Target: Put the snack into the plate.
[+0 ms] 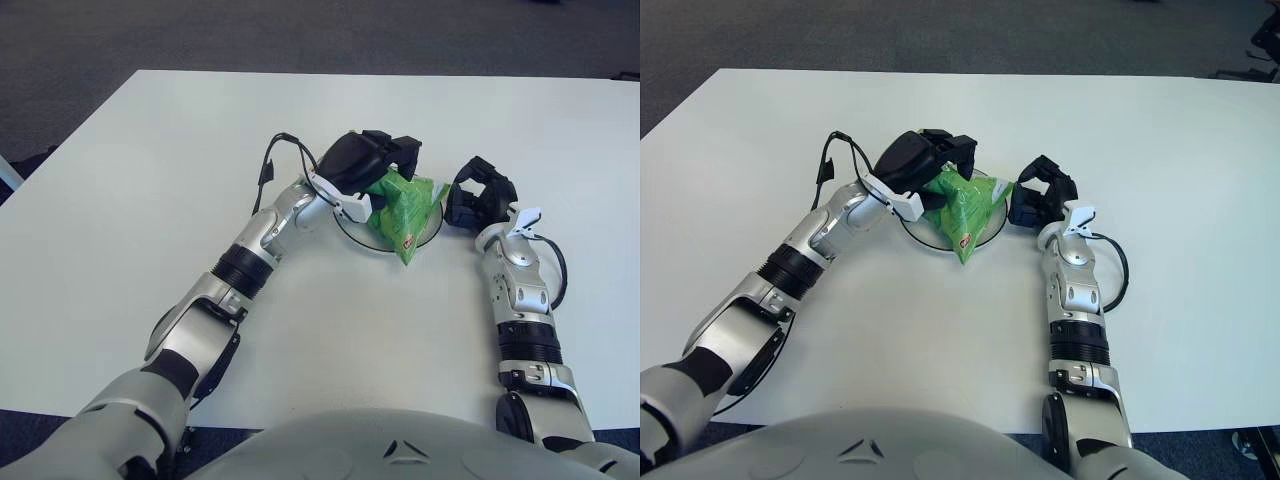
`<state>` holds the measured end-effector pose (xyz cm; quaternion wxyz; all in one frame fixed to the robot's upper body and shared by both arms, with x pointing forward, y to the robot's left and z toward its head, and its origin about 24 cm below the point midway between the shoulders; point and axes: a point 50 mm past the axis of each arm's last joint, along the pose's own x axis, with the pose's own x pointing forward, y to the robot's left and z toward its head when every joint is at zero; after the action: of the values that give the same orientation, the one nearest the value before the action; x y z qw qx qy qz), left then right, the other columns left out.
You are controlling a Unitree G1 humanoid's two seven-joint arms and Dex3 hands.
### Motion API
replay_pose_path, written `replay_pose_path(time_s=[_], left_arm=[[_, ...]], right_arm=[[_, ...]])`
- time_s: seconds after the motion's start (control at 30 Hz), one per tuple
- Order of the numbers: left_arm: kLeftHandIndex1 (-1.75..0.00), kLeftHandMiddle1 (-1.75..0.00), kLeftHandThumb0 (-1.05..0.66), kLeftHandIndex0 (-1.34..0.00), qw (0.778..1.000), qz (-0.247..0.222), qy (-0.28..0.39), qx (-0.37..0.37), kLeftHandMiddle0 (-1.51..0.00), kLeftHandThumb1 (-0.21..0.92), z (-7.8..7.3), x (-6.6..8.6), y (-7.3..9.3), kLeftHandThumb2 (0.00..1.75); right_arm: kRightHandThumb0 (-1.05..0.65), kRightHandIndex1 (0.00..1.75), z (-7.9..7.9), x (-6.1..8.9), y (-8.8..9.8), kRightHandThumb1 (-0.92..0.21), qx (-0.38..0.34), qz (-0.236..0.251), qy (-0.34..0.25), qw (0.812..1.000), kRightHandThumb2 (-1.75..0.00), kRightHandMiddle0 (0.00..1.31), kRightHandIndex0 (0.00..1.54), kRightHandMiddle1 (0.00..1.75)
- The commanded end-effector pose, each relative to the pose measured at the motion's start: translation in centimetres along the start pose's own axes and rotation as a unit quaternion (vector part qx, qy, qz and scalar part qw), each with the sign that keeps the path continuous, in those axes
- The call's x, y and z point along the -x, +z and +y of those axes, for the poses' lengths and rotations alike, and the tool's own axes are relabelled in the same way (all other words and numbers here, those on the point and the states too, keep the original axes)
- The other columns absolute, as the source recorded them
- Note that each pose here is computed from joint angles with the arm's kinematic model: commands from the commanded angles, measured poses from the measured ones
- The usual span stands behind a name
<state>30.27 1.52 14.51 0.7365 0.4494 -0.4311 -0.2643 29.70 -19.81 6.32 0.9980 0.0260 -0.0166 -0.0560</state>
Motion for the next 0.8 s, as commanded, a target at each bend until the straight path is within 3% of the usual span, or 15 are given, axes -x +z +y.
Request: replay_pose_path(time_s=[0.0,0.07,0.17,0.27,0.37,0.43,0.5,0.77], left_arm=[[-1.62,-1.72,0.0,-0.69,0.998,0.0,-0.057,-0.023,-0.86,0.0,-0.5,0.4,-0.4,1.64],[-1.58,-1.74,-0.01,-0.63,0.997,-0.002,-0.078,-0.023,-0.8,0.09,-0.7,0.5,-0.4,1.53],[-1.69,-1.74,-0.01,-0.52,0.994,-0.004,-0.107,-0.021,-0.58,0.26,-0.8,0.7,-0.5,1.37],[-1.59,-1.75,0.28,-0.2,0.99,-0.011,-0.141,-0.025,-0.52,0.39,-1.0,0.9,-0.6,1.22],[-1.47,-1.7,-0.33,-0.06,0.986,-0.02,-0.163,-0.017,-0.17,0.35,-0.9,1.2,-0.4,1.12],[-1.33,-1.54,-0.53,-0.03,0.984,-0.025,-0.176,-0.01,-0.09,0.39,-0.8,1.3,-0.2,1.04],[-1.25,-1.45,-0.63,-0.02,0.982,-0.026,-0.189,-0.003,-0.04,0.41,-0.7,1.3,-0.1,0.98],[-0.82,-0.78,-0.89,0.0,0.966,-0.025,-0.258,0.019,0.0,0.75,-0.1,1.5,0.2,0.59]], right_arm=[[-0.53,1.75,-0.4,2.0,-3.7,-0.21,-0.004,0.078,-0.014,0.997,-1.45,0.71,1.32,1.75],[-0.53,1.75,-0.4,2.0,-3.6,-0.21,-0.003,0.078,-0.016,0.997,-1.45,0.71,1.32,1.75],[-0.52,1.75,-0.4,2.1,-3.6,-0.21,-0.002,0.078,-0.017,0.997,-1.45,0.71,1.32,1.75],[-0.53,1.75,-0.3,2.1,-3.6,-0.2,-0.001,0.077,-0.018,0.997,-1.46,0.71,1.32,1.75],[-0.53,1.75,-0.3,2.1,-3.5,-0.2,-0.001,0.08,-0.021,0.997,-1.46,0.71,1.31,1.75],[-0.53,1.75,-0.3,2.1,-3.5,-0.19,-0.001,0.083,-0.024,0.996,-1.47,0.72,1.29,1.75],[-0.53,1.75,-0.3,2.1,-3.5,-0.19,-0.001,0.085,-0.026,0.996,-1.48,0.72,1.29,1.75],[-0.54,1.75,-0.4,2.2,-3.5,-0.17,0.011,0.096,-0.039,0.995,-1.5,0.74,1.22,1.75]])
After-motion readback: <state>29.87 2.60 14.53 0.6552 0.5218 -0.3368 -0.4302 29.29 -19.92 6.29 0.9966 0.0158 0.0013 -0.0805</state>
